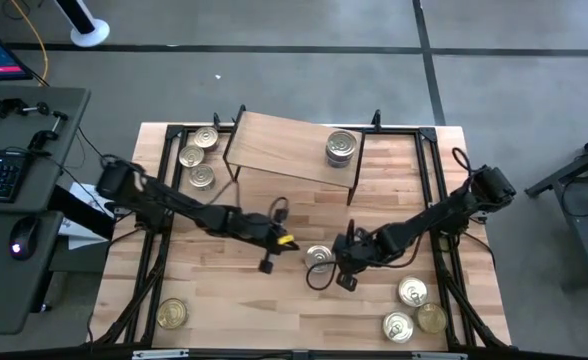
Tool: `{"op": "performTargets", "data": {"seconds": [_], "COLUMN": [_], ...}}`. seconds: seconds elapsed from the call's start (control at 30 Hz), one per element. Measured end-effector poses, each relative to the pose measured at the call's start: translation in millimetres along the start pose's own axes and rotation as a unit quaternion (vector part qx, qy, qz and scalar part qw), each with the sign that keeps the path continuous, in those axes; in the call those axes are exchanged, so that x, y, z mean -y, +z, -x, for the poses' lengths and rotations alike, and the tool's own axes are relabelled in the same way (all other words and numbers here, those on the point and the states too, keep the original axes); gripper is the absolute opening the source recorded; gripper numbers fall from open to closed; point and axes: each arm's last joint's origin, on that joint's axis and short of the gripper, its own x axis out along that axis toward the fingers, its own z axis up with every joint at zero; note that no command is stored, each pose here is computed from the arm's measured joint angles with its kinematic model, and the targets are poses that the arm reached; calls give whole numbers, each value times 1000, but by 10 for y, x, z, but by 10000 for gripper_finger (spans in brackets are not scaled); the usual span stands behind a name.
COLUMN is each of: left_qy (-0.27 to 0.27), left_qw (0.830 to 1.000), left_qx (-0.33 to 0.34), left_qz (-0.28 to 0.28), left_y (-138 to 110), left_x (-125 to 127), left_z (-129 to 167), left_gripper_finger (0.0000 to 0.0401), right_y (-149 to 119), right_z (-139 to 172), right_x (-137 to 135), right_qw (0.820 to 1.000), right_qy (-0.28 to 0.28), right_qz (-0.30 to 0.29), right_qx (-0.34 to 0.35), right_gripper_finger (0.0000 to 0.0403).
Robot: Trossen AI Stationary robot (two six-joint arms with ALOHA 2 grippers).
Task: Stack canned seafood by type on shelf
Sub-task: Stack the blue tuna can on top of the stacked blue tuna cans on the shelf
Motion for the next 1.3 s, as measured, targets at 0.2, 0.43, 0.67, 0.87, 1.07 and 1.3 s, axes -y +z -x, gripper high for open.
{"op": "performTargets", "data": {"seconds": [0.2, 0.43, 0.67, 0.87, 1.07, 1.3], "left_qy": [-4, -7, -7, -9, -13, -19], "left_qw": [1000, 998, 996, 995, 993, 987], "left_qx": [-12, -39, -44, -47, -78, -132], "left_qz": [5, 50, 71, 85, 90, 90], "left_y": [45, -81, -141, -188, -230, -316], "left_x": [10, 36, 60, 91, 117, 134], "left_z": [-293, -411, -466, -513, -496, -438], "left_gripper_finger": [0, 0, 0, 0, 0, 0], "right_y": [-32, -80, -86, -49, 71, 314], "right_z": [-88, -152, -201, -194, -63, 148], "right_x": [125, 165, 183, 142, -15, -217], "right_qw": [1000, 999, 998, 995, 992, 982], "right_qy": [-13, -2, 6, 26, 71, 97], "right_qz": [1, 41, 40, 51, 65, 89], "right_qx": [5, 17, 57, 76, 85, 137], "right_gripper_finger": [0, 0, 0, 0, 0, 0]}}
